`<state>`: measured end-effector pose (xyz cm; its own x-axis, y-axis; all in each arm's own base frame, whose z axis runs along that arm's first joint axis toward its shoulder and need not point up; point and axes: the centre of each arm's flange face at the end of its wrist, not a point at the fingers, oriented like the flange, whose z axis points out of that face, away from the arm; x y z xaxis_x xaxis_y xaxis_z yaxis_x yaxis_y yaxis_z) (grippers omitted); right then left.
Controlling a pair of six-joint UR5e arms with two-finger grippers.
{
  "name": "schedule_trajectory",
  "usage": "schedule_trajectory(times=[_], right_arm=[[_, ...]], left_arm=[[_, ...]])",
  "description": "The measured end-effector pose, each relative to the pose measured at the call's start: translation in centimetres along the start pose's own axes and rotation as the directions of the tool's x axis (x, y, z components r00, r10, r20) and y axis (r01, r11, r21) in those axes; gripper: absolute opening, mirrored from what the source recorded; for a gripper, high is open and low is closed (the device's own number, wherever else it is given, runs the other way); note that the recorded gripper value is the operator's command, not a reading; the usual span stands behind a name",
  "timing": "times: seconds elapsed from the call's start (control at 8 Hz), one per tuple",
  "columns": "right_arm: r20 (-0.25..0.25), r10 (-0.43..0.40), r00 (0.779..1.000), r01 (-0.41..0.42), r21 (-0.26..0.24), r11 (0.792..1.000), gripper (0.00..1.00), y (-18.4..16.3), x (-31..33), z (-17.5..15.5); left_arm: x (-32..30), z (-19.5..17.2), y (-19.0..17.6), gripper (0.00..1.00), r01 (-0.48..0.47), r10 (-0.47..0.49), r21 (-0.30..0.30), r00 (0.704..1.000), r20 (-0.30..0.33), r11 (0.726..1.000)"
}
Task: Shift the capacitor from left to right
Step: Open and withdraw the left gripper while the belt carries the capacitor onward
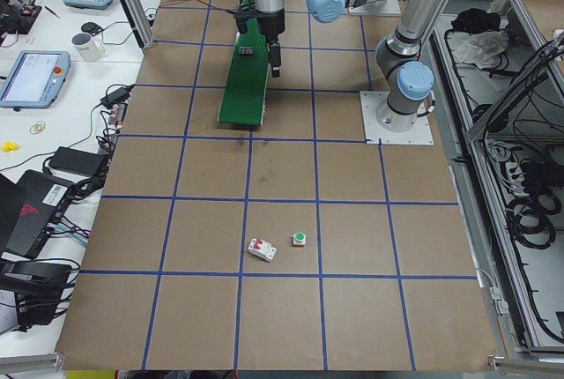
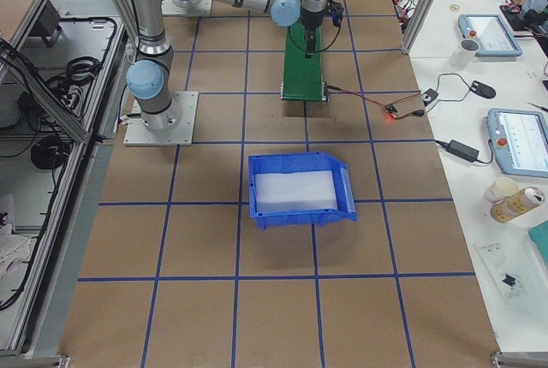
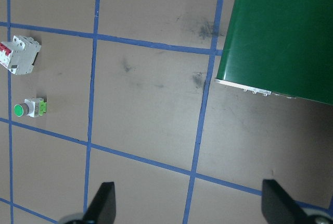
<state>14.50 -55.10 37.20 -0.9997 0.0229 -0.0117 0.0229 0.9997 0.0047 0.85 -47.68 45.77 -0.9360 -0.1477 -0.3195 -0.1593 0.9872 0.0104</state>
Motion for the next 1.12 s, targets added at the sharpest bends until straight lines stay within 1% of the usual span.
schedule_trajectory(times=[0.25,0.5,0.75,0.88,1.12], right_arm=[[0.000,0.000,1.000,0.000,-0.003,1.000,1.00,-0.3,0.0,0.5],[0.003,0.003,1.000,-0.003,0.014,1.000,1.00,-1.1,-0.1,1.6],[0.050,0.004,0.999,-0.006,0.032,0.999,1.00,-1.6,-0.5,2.1],[0.063,0.006,0.998,-0.008,0.032,0.999,1.00,-1.6,-0.6,2.3],[0.072,0.009,0.997,-0.011,0.031,0.999,1.00,-1.7,-0.7,2.4]], left_arm=[[-0.2,0.1,0.0,1.00,0.002,-0.002,-0.002,1.000,0.006,1.000],[-0.2,0.1,-0.1,1.00,0.002,-0.002,-0.002,1.000,0.007,1.000],[-0.2,0.1,-0.1,1.00,0.002,-0.002,-0.002,1.000,0.006,1.000],[-0.1,0.2,-0.1,1.00,0.002,-0.002,-0.002,1.000,0.004,1.000],[0.2,0.2,-0.2,1.00,0.001,-0.001,0.000,1.000,-0.006,1.000]])
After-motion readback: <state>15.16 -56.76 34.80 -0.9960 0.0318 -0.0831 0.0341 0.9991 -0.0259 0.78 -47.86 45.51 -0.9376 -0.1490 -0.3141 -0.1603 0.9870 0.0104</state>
